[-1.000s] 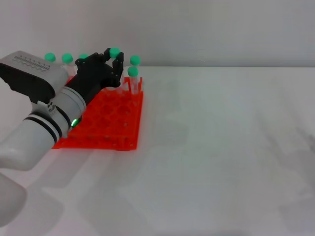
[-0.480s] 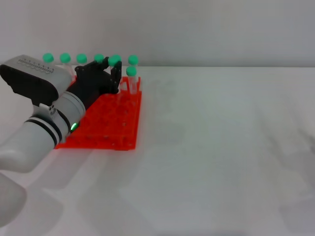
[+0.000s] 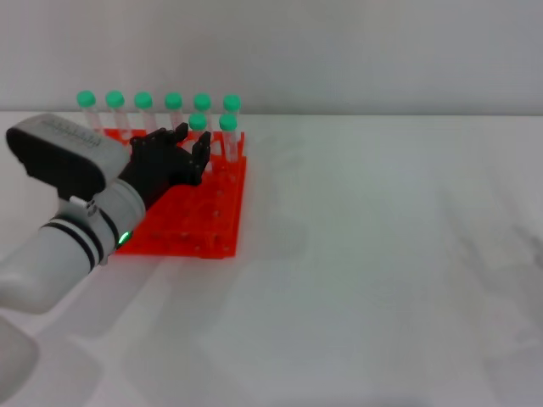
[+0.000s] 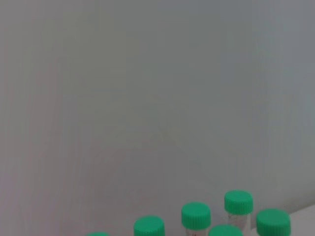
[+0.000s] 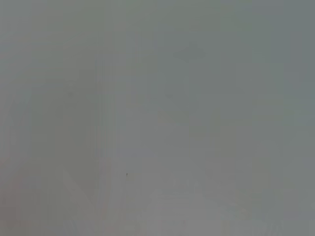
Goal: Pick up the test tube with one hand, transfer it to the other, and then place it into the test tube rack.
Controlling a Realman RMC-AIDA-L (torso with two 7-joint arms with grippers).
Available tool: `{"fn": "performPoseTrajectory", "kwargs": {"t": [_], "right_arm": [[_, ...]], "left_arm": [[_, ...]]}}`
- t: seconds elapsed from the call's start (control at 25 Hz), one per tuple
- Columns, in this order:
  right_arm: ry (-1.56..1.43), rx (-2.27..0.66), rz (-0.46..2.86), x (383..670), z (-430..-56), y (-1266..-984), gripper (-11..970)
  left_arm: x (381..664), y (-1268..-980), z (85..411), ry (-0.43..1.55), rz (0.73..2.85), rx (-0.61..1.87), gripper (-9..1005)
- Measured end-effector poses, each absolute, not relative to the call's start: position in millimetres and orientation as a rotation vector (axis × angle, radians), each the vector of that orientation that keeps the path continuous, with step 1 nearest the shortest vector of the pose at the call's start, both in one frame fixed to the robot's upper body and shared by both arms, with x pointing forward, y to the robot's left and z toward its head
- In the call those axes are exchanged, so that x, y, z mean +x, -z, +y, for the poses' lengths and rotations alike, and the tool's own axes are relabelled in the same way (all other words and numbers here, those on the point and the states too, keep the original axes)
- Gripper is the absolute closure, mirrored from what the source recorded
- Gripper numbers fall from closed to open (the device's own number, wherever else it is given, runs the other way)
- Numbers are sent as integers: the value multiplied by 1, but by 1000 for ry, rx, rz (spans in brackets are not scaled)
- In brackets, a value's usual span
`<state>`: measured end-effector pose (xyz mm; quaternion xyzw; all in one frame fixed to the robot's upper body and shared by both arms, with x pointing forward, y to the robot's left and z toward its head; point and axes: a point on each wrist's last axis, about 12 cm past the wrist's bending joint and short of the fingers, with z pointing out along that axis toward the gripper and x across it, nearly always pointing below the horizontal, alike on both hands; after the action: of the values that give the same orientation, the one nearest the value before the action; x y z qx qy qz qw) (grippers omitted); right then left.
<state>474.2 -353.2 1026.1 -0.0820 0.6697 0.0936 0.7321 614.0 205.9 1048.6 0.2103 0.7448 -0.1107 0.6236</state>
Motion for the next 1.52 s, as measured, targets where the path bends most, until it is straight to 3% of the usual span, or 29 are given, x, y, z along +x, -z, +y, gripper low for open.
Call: {"fn": "performPoseTrajectory", "kwargs": {"t": [0.16, 0.4, 0.44, 0.52, 0.56, 0.6, 0.76, 0.96, 1.28, 1.52], "right_arm": [[-208, -180, 1473, 474, -353, -1026, 102], [-204, -174, 1472, 474, -354, -1026, 102], [-200, -169, 1472, 475, -354, -1026, 102], [-198, -169, 1473, 475, -355, -1026, 102], [-193, -170, 1473, 474, -355, -1026, 102], [-193, -170, 1473, 474, -355, -1026, 102], [-177, -154, 1477, 471, -359, -1025, 102], [-167, -135, 1478, 470, -361, -1025, 102], [-161, -124, 1490, 468, -363, -1023, 102], [-156, -67, 1510, 459, -365, -1016, 102]], "left_arm": [[600, -1045, 215, 284, 1665, 433, 587], [559, -1034, 247, 308, 1573, 272, 366], [540, -1028, 264, 294, 1548, 168, 344], [531, -1026, 271, 287, 1536, 133, 301], [503, -1022, 287, 267, 1474, 47, 280], [503, -1022, 287, 267, 1474, 47, 258], [447, -1016, 322, 200, 1385, -144, 172], [419, -1005, 345, 202, 1400, -282, 116], [403, -996, 349, 199, 1453, -320, 107], [417, -991, 343, 230, 1519, -295, 106]]}}
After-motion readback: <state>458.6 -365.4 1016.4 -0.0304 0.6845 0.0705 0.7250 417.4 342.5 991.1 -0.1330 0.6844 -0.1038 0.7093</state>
